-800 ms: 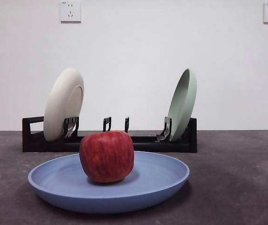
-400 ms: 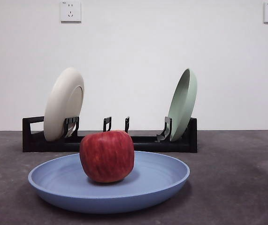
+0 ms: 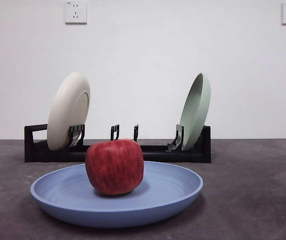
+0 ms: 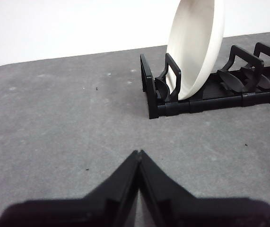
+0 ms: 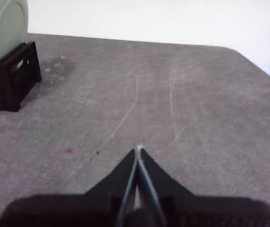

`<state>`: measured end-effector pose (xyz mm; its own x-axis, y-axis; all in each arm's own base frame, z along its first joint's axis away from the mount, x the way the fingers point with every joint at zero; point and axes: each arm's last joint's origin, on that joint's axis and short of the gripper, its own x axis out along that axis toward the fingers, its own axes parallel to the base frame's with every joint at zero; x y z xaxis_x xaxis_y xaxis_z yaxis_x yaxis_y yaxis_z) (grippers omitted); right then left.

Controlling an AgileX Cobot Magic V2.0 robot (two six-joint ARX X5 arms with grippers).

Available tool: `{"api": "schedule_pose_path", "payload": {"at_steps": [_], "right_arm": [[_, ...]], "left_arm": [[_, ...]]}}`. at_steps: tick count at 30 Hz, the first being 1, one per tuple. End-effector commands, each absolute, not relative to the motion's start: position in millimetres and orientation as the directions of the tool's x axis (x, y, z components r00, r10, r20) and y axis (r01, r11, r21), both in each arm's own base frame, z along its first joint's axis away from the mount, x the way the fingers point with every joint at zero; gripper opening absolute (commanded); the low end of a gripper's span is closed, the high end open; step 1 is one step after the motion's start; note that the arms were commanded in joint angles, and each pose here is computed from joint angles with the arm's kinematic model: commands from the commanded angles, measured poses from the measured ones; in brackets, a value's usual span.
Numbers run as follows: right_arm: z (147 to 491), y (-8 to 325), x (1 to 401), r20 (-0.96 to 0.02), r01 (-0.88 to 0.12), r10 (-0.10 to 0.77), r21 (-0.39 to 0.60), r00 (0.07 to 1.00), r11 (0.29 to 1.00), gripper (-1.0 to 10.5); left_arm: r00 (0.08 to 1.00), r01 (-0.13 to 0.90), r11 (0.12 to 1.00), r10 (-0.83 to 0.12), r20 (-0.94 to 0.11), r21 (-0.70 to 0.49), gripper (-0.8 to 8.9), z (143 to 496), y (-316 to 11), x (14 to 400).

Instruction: Take the blue plate from the plate rack,put the plate on the table,take the apple from the table,put the apple in the plate

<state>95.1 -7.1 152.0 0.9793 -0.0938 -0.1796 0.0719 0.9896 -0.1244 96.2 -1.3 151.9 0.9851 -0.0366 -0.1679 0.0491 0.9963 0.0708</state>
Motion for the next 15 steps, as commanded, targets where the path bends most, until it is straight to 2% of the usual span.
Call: {"api": "schedule_pose_path", "payload": {"at_steps": [1,15], "right_arm": [[149.4,-7.1,95.4,-0.183,0.077,-0.094,-0.101,0.979,0.992,0.0],[149.7,-7.1,95.6,-0.181,0.082,-0.095,-0.079,0.979,0.994,0.0]], "left_arm": [[0.984,0.046,0.997,-0.034,-0.173,0.064,-0.03,148.9,-1.0,96.8],[0.984,0.046,0.997,-0.034,-0.172,0.064,-0.03,149.0,-1.0,96.8]]}}
